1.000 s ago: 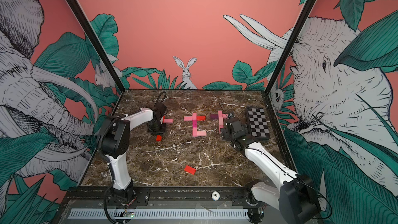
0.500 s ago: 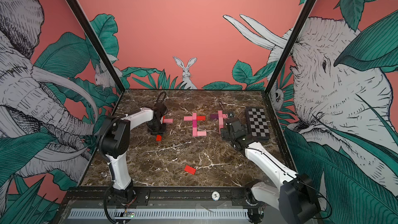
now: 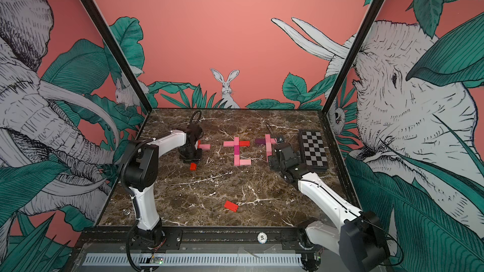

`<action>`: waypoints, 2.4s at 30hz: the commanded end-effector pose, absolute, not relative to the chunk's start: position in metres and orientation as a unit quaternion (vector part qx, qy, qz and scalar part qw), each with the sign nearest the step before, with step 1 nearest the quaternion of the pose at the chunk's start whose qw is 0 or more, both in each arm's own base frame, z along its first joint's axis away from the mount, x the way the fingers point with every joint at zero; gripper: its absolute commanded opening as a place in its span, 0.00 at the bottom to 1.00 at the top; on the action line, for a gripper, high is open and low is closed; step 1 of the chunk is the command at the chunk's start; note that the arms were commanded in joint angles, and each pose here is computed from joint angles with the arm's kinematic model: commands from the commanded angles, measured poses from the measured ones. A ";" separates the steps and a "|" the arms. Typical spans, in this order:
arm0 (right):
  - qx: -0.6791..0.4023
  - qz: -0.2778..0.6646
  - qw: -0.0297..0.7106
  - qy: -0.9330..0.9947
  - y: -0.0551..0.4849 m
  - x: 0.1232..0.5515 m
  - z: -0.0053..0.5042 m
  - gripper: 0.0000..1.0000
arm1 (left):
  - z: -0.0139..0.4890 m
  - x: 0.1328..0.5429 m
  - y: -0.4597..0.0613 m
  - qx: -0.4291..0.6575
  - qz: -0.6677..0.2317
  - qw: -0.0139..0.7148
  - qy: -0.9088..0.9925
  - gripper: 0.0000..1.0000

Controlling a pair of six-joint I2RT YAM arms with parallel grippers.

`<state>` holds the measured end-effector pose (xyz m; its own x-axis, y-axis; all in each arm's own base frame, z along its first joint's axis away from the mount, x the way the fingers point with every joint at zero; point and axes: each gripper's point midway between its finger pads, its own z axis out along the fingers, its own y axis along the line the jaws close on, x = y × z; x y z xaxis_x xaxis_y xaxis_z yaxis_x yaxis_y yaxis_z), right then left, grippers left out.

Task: Assemble the letter t with building blocks
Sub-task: Assemble the building block at the center of the board.

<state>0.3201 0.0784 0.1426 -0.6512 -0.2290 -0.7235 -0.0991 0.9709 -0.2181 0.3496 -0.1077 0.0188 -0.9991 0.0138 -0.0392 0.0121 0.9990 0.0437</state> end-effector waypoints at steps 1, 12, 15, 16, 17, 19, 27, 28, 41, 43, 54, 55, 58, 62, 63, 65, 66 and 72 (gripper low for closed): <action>-0.081 -0.081 0.420 0.900 0.077 0.325 0.150 0.98 | -0.008 0.346 -0.095 -0.006 0.044 -0.003 0.999 0.34; -0.081 -0.082 0.419 0.901 0.076 0.324 0.148 0.98 | -0.009 0.346 -0.096 -0.005 0.042 -0.005 0.999 0.34; -0.081 -0.082 0.420 0.900 0.076 0.324 0.149 0.98 | -0.008 0.348 -0.096 -0.006 0.041 -0.003 0.999 0.34; -0.080 -0.082 0.420 0.900 0.076 0.324 0.149 0.98 | -0.009 0.348 -0.096 -0.005 0.041 -0.004 0.999 0.34; -0.079 -0.081 0.421 0.900 0.076 0.324 0.150 0.98 | -0.009 0.348 -0.096 -0.005 0.041 -0.004 0.999 0.34; -0.080 -0.082 0.419 0.901 0.076 0.324 0.149 0.98 | -0.009 0.348 -0.096 -0.004 0.041 -0.004 0.999 0.34; -0.079 -0.081 0.420 0.900 0.076 0.324 0.149 0.98 | -0.009 0.348 -0.097 -0.003 0.040 -0.003 0.999 0.34; -0.079 -0.081 0.420 0.900 0.076 0.324 0.149 0.98 | -0.009 0.348 -0.096 -0.003 0.040 -0.003 0.999 0.33; -0.078 -0.081 0.419 0.901 0.075 0.324 0.148 0.98 | -0.009 0.350 -0.097 0.002 0.040 -0.002 0.999 0.34; -0.078 -0.080 0.419 0.901 0.076 0.324 0.148 0.98 | -0.009 0.350 -0.097 0.002 0.039 -0.002 0.999 0.34; -0.079 -0.080 0.420 0.900 0.076 0.324 0.149 0.98 | -0.007 0.352 -0.097 0.004 0.040 0.000 0.999 0.34; -0.079 -0.081 0.419 0.901 0.076 0.324 0.148 0.98 | -0.008 0.352 -0.097 0.004 0.041 0.000 0.999 0.34; -0.079 -0.081 0.419 0.901 0.075 0.323 0.148 0.98 | -0.008 0.353 -0.097 0.005 0.041 0.000 0.999 0.34; -0.079 -0.081 0.419 0.901 0.076 0.324 0.148 0.98 | -0.008 0.353 -0.097 0.007 0.041 -0.001 0.999 0.34; -0.079 -0.080 0.419 0.901 0.076 0.324 0.148 0.98 | -0.008 0.354 -0.097 0.006 0.041 0.000 0.999 0.34; -0.079 -0.080 0.418 0.901 0.076 0.324 0.147 0.98 | -0.009 0.354 -0.098 0.006 0.040 -0.001 0.999 0.34; -0.080 -0.080 0.418 0.901 0.076 0.324 0.147 0.98 | -0.008 0.354 -0.098 0.006 0.040 0.000 0.999 0.34; -0.080 -0.080 0.417 0.902 0.076 0.324 0.147 0.98 | -0.008 0.354 -0.098 0.005 0.040 0.000 0.999 0.34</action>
